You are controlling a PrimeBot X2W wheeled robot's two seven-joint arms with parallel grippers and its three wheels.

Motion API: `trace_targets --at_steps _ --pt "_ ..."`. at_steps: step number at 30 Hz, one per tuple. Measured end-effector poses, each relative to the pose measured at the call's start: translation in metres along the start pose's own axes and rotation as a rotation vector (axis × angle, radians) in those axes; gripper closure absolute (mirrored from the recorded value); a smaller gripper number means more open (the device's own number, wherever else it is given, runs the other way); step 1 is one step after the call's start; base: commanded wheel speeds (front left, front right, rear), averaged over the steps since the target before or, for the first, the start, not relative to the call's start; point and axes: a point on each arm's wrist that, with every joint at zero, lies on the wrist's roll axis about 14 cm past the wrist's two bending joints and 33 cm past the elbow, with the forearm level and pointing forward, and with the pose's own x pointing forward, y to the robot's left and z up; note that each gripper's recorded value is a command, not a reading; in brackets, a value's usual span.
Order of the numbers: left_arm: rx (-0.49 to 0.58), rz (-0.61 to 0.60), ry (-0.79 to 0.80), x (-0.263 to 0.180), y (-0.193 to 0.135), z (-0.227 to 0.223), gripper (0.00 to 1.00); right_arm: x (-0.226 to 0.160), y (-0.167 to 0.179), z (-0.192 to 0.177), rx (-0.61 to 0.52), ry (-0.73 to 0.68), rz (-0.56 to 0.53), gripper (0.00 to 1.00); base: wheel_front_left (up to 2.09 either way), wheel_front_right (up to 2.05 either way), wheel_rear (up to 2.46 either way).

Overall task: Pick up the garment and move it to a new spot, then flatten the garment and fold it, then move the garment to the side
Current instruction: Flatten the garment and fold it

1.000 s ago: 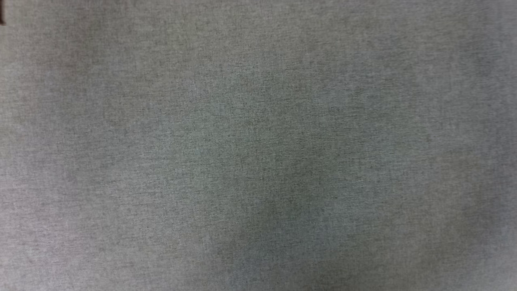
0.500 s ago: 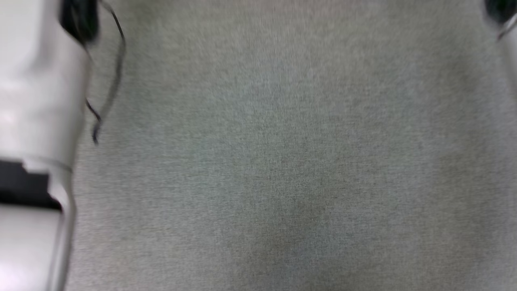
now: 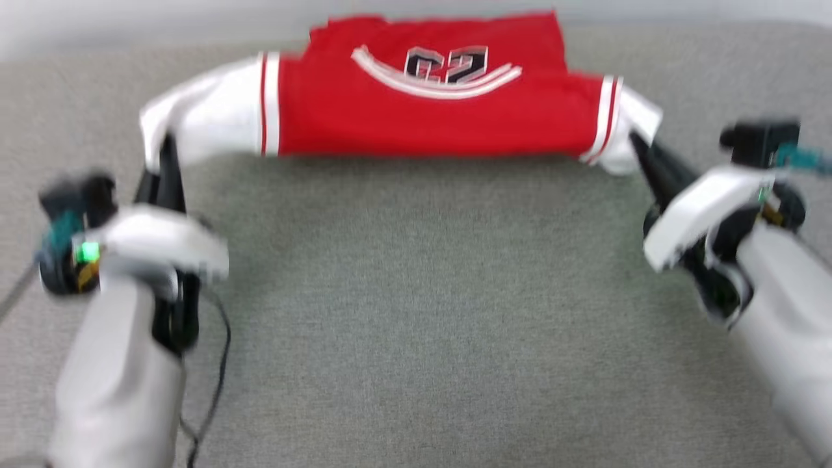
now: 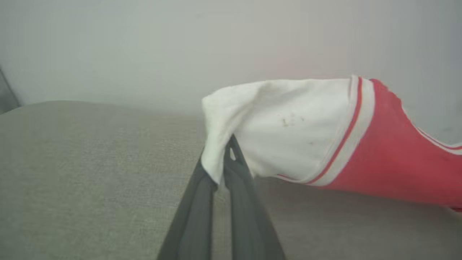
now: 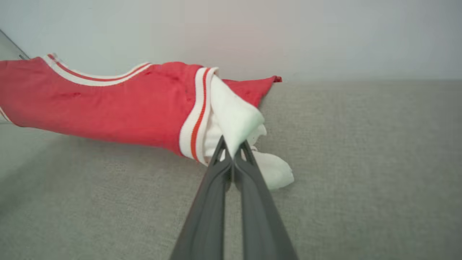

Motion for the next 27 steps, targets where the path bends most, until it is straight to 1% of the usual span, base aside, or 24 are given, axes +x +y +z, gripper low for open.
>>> trace_targets --at_steps 4,6,10,15,16,19,20,21,22,23,26,27 --pt "-0.001 0.045 0.014 -0.052 0.013 -0.009 1.00 -0.035 0.003 -0.012 0.034 -0.009 0.001 1.00 0.00 0.00 0.00" --pt "0.001 0.061 0.024 -0.076 0.018 -0.014 1.00 -0.052 0.006 -0.020 0.034 -0.003 0.005 1.00 0.00 0.00 0.00" --pt "-0.013 0.080 0.057 -0.122 0.017 -0.027 1.00 -0.087 0.008 -0.038 0.067 0.000 -0.003 1.00 0.00 0.00 0.00" --pt "-0.020 0.090 0.093 -0.163 0.014 -0.033 1.00 -0.123 0.012 -0.062 0.096 0.006 -0.011 1.00 0.00 0.00 0.00" --pt "-0.022 0.091 0.103 -0.171 0.013 -0.035 1.00 -0.129 0.013 -0.068 0.085 0.015 -0.012 1.00 0.00 0.00 0.00" --pt "-0.022 0.105 0.136 -0.192 0.016 -0.043 1.00 -0.147 0.018 -0.089 0.102 0.042 -0.019 1.00 0.00 0.00 0.00" --pt "-0.017 0.102 0.142 -0.196 0.015 -0.045 1.00 -0.153 0.020 -0.099 0.105 0.066 -0.023 0.88 0.00 0.00 0.00" --pt "-0.016 0.100 0.148 -0.199 0.013 -0.046 1.00 -0.157 0.023 -0.107 0.105 0.088 -0.022 0.61 0.00 0.00 0.00" --pt "-0.017 0.099 0.146 -0.202 0.011 -0.046 1.00 -0.160 0.026 -0.113 0.106 0.104 -0.021 0.24 0.00 0.00 0.00" --pt "-0.018 0.095 0.143 -0.203 0.008 -0.046 1.00 -0.162 0.027 -0.117 0.110 0.112 -0.023 0.00 0.00 0.00 0.00" --pt "-0.030 0.102 0.141 -0.207 0.007 -0.046 1.00 -0.164 0.033 -0.120 0.112 0.115 -0.020 0.00 0.00 0.00 0.00" --pt "-0.021 0.098 0.134 -0.208 0.006 -0.044 1.00 -0.163 0.035 -0.116 0.105 0.099 -0.013 0.00 0.00 0.00 0.00"
